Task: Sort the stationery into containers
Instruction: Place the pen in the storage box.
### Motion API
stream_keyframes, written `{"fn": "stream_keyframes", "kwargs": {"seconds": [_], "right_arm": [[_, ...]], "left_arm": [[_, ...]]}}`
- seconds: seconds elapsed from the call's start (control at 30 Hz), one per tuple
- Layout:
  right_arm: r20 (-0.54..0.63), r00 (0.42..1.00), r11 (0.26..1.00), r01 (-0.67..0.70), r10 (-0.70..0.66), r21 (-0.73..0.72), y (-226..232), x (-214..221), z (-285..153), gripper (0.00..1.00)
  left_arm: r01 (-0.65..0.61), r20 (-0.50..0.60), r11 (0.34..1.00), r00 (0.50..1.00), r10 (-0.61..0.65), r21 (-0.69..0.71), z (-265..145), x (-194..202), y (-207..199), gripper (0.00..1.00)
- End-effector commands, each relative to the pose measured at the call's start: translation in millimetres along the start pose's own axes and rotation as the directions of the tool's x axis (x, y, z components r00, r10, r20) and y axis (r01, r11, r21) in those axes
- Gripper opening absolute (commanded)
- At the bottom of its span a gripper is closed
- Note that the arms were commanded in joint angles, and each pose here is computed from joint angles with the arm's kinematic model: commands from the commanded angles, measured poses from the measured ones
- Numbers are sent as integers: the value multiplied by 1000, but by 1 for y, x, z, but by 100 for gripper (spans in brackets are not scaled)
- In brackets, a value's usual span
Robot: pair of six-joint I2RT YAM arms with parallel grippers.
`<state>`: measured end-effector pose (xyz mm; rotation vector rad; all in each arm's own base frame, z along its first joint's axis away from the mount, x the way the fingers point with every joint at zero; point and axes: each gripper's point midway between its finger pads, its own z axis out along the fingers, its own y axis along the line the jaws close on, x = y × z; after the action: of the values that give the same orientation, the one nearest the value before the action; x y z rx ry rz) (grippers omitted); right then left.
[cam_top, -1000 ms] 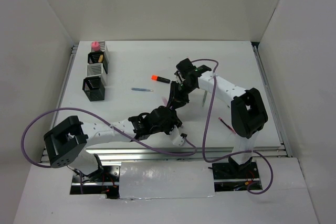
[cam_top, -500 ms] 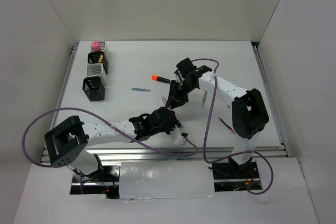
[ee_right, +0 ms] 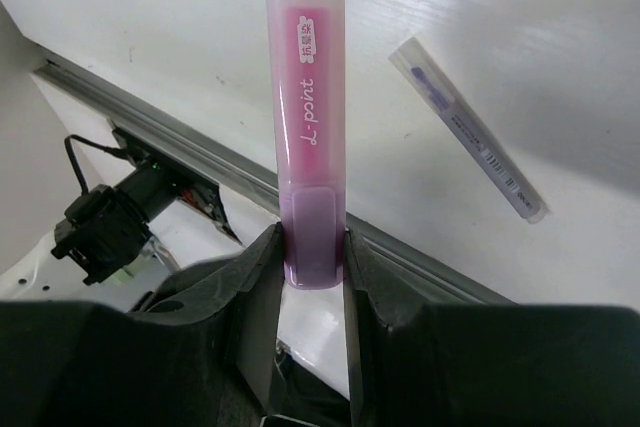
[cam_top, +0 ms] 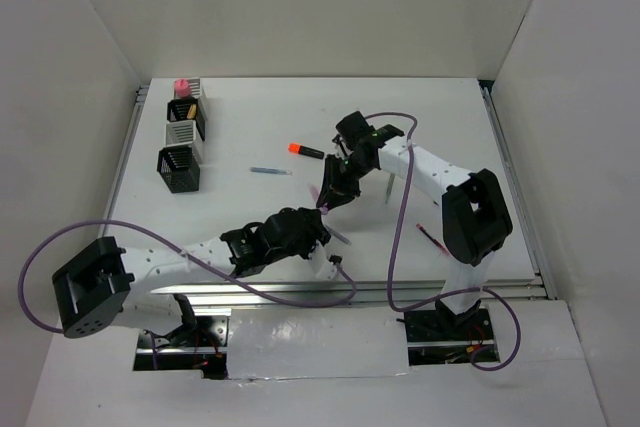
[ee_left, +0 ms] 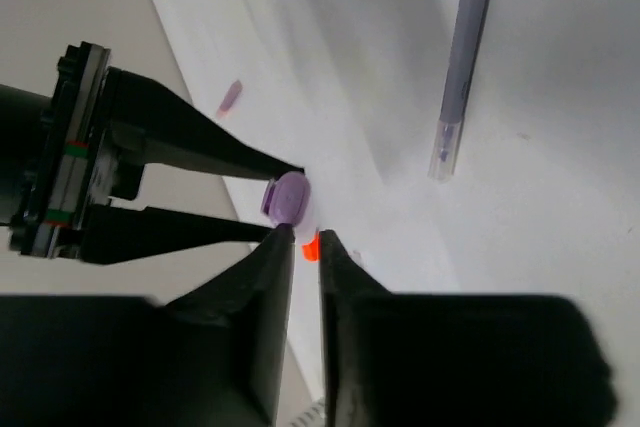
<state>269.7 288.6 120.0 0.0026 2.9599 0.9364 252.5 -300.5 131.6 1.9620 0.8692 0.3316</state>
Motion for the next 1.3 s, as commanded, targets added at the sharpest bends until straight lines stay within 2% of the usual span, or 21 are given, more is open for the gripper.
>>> {"fn": "stream_keyframes", "kwargs": {"seconds": [0.0,0.07,0.1,0.3,0.4,0.53,0.57,0.77,1.0,1.27], "right_arm": [[23,999,1000,26,-26,-5,9,7,-20,0],[26,999,1000,24,-24,-3,9,7,-21,0],[32,999,1000,21,-21,-1,8,6,-22,0],[28,999,1000,26,-25,-17,12,8,-24,0],[33,999,999,26,-25,-19,13,8,-26,0],[50,999,1000,18,-18,1,11,6,-27,0],[62,998,1000,20,-21,12,10,5,-28,0],[111,994,999,-1,-5,47,5,1,-35,0],[137,991,998,-8,-1,60,6,-4,-40,0],[109,994,999,-8,4,34,10,0,-38,0]], "left_arm": [[48,17,995,999,-47,-82,-13,1,17,45],[40,7,996,999,-39,-80,-14,2,14,66],[40,2,996,999,-40,-80,-15,3,14,68],[47,1,996,999,-47,-77,-14,2,18,64],[30,17,997,999,-29,-67,-13,0,16,56],[8,72,996,997,-2,-85,-16,-12,19,37],[1,82,996,997,6,-92,-17,-14,21,37],[-44,96,988,994,59,-146,-19,-18,22,57],[-60,141,981,986,87,-182,-24,-30,30,52],[-73,167,968,979,115,-240,-22,-39,46,52]]}}
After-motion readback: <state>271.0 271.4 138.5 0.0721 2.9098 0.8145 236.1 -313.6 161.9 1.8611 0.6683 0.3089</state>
